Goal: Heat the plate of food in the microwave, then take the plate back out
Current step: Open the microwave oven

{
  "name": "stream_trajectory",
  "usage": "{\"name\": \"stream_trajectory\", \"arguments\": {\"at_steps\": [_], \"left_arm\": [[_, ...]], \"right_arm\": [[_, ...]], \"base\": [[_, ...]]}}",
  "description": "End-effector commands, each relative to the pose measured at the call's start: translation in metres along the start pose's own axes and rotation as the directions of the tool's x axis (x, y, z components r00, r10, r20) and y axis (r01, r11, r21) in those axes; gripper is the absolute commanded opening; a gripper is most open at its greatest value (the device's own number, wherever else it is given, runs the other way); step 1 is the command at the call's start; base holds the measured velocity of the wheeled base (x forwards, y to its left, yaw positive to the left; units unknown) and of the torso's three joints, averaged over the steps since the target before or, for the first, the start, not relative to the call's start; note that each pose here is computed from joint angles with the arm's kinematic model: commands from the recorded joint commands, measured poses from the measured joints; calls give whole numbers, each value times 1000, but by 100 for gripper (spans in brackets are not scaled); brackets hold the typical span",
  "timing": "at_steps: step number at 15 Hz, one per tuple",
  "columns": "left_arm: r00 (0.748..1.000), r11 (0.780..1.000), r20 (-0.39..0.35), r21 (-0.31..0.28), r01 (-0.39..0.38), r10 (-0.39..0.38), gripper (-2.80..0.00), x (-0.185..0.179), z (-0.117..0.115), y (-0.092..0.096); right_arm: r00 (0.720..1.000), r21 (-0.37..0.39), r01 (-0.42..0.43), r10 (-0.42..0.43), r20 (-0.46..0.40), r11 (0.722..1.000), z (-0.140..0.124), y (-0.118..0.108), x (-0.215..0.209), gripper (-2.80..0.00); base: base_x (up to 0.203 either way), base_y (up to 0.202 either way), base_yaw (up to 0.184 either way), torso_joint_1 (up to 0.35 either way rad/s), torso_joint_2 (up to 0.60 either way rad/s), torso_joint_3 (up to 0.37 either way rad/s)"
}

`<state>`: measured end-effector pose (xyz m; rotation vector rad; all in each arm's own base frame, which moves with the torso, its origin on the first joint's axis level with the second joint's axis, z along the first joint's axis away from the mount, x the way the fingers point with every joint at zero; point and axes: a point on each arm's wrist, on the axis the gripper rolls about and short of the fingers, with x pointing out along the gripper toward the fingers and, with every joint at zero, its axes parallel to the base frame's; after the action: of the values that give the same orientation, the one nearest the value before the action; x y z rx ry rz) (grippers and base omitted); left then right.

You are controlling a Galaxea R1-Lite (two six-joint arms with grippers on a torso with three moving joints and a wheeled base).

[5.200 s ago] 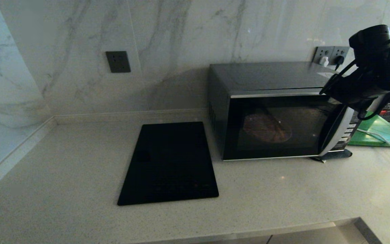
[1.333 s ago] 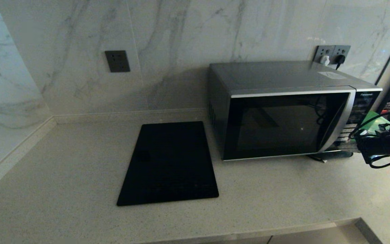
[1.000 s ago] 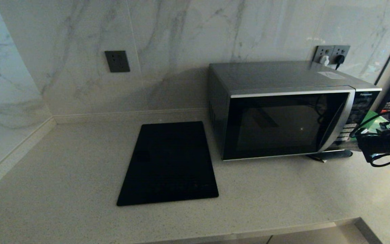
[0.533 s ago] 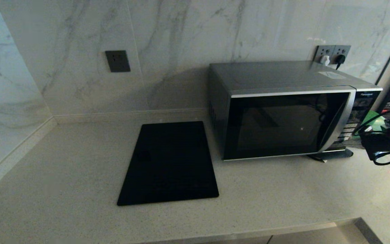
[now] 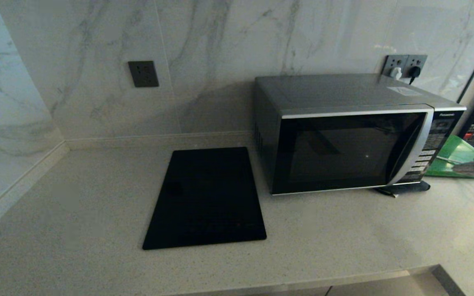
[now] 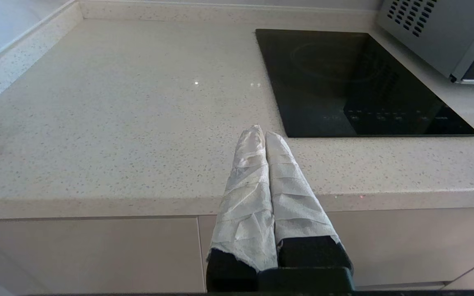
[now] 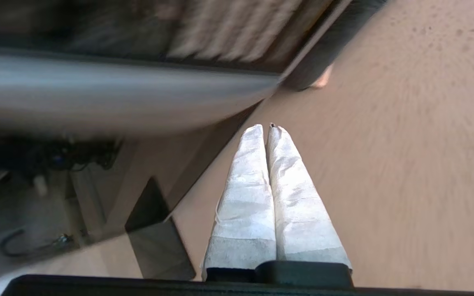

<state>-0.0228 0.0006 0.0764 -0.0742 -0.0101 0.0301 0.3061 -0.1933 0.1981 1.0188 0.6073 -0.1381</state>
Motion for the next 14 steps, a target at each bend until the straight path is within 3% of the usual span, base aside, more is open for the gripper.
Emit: {"name": "stream_trajectory", "arguments": {"at_steps": [1, 5, 8, 11, 14], "left_arm": [[1000, 1000, -1, -1, 0, 0, -280, 0, 0, 0], [1000, 1000, -1, -1, 0, 0, -280, 0, 0, 0], [1000, 1000, -1, -1, 0, 0, -280, 0, 0, 0], [1000, 1000, -1, -1, 0, 0, -280, 0, 0, 0], [1000, 1000, -1, -1, 0, 0, -280, 0, 0, 0]], "right_arm": [[989, -108, -61, 74, 128, 992, -28, 44, -78, -280], [969, -281, 7, 63, 239, 960, -94, 90, -154, -280], [931, -424, 153, 14, 365, 893, -150, 111, -199, -280], [862, -476, 266, 15, 507, 838, -188, 108, -242, -280], [845, -542, 294, 51, 533, 787, -229, 79, -268, -280]], "base": [[0, 0, 0, 0, 0, 0], [0, 0, 0, 0, 0, 0], [0, 0, 0, 0, 0, 0], [0, 0, 0, 0, 0, 0], [0, 0, 0, 0, 0, 0]]}}
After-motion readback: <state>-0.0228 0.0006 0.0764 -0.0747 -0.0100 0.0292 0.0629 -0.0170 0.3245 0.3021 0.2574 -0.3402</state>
